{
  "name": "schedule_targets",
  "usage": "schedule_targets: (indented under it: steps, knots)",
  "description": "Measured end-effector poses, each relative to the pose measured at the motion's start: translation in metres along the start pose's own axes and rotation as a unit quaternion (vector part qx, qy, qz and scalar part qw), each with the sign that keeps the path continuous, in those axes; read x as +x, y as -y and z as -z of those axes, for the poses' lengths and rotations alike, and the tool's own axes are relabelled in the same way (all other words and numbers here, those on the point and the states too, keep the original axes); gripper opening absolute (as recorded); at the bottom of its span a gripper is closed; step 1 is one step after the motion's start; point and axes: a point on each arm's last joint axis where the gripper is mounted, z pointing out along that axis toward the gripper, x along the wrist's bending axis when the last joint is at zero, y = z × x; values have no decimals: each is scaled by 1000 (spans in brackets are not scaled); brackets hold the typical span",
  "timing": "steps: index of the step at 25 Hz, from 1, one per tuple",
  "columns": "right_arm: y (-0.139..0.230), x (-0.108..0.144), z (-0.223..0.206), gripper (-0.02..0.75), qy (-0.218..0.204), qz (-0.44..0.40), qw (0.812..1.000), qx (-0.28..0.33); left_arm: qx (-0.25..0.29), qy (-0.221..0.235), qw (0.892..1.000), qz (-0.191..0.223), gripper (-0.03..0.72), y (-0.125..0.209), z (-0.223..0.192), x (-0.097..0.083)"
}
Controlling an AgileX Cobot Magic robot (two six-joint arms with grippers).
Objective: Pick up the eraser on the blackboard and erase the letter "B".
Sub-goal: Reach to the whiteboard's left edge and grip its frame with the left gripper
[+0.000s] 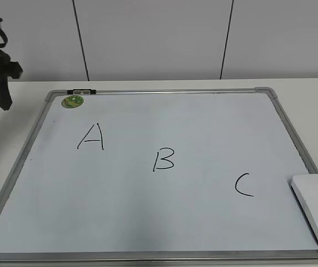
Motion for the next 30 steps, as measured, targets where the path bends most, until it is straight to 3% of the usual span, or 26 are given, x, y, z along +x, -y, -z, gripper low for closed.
schedule_targets:
  steps: [7, 15, 30]
  knots:
    - [0, 0, 0, 521, 0, 0, 1000, 0, 50, -5, 999, 0, 270, -18, -50, 2]
    - [0, 0, 0, 521, 0, 0, 1000, 0, 99, -8, 995, 3, 270, -15, -94, 5]
    - [0, 0, 0, 521, 0, 0, 1000, 0, 111, -12, 994, 2, 270, -14, -125, 7]
